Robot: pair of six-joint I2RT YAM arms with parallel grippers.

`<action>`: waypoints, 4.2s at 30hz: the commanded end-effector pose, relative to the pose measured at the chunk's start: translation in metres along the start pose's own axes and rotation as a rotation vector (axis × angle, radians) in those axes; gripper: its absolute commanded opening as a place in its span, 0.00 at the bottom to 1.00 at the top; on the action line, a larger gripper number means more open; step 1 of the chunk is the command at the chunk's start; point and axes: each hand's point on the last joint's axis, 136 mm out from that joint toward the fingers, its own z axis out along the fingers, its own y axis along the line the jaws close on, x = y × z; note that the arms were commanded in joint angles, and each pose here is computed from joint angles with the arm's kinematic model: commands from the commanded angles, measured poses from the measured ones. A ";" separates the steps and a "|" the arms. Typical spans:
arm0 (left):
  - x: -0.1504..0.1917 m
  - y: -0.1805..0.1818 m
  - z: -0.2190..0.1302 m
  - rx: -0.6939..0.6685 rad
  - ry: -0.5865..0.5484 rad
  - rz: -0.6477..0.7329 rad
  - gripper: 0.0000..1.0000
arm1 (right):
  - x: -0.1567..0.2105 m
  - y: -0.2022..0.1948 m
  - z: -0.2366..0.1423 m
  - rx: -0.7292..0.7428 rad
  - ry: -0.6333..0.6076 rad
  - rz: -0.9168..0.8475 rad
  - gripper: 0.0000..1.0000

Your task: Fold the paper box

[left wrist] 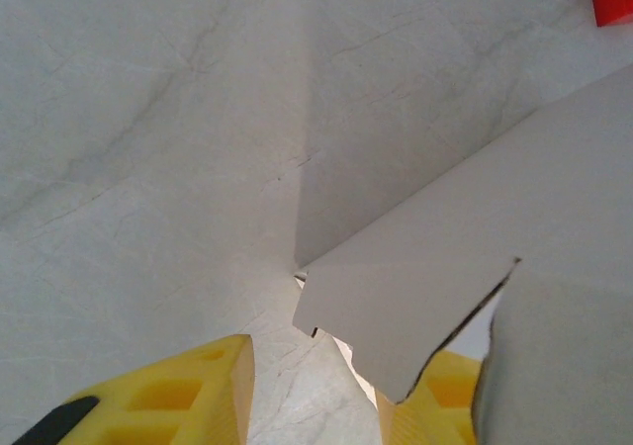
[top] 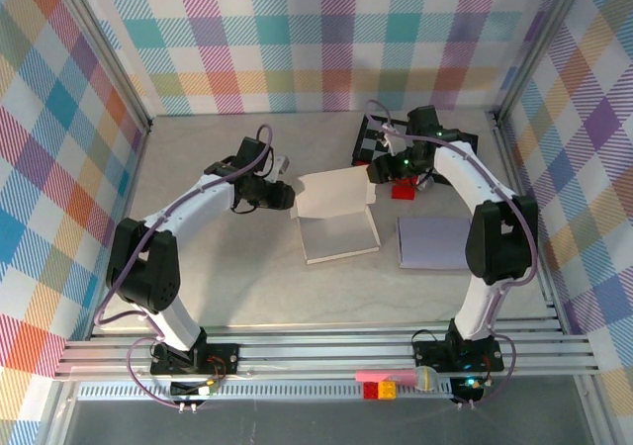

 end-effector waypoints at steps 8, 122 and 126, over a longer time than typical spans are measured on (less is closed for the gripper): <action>-0.016 -0.011 0.002 0.029 -0.015 0.020 0.32 | 0.007 0.010 0.005 0.002 0.036 -0.053 0.41; -0.089 0.038 -0.006 -0.167 -0.310 -0.152 0.00 | -0.072 0.039 0.030 0.286 -0.329 0.259 0.00; -0.105 0.033 -0.005 -0.110 -0.420 -0.134 0.00 | -0.082 0.043 0.033 0.264 -0.430 0.285 0.00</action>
